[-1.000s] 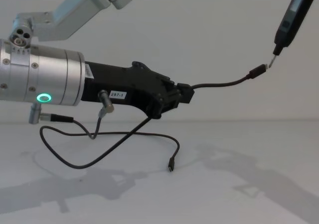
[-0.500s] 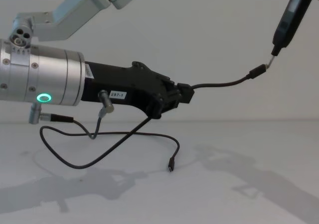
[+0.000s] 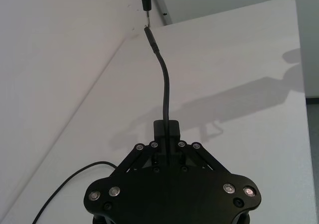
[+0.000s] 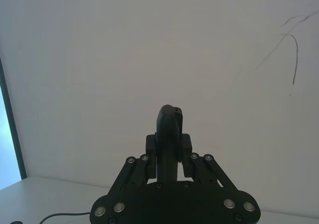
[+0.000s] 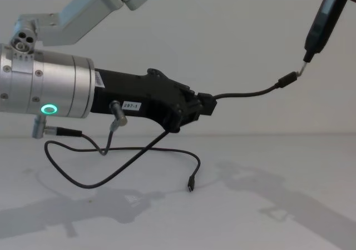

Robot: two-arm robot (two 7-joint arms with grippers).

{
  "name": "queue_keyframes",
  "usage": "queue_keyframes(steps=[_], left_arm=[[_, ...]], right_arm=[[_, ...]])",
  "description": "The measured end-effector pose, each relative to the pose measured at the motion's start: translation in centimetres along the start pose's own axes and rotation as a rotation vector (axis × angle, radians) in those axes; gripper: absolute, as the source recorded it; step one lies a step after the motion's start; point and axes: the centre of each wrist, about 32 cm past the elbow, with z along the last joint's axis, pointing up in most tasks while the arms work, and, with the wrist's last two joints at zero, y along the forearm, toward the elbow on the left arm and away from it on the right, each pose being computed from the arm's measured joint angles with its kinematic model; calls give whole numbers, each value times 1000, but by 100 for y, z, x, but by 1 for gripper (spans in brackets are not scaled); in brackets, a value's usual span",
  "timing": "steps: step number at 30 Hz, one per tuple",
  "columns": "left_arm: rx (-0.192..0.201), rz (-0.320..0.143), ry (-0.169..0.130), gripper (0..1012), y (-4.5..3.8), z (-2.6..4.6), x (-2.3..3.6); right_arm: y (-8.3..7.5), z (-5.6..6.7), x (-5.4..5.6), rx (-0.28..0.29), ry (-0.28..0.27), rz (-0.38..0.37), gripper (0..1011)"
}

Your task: Pick up the data cable with the one hand.

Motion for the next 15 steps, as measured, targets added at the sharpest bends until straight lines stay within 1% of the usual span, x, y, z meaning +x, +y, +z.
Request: queue_keyframes(steps=[15], left_arm=[[0,0,0,35,0,0,0]], right_arm=[[-2,-7,5,1,2,5,279]])
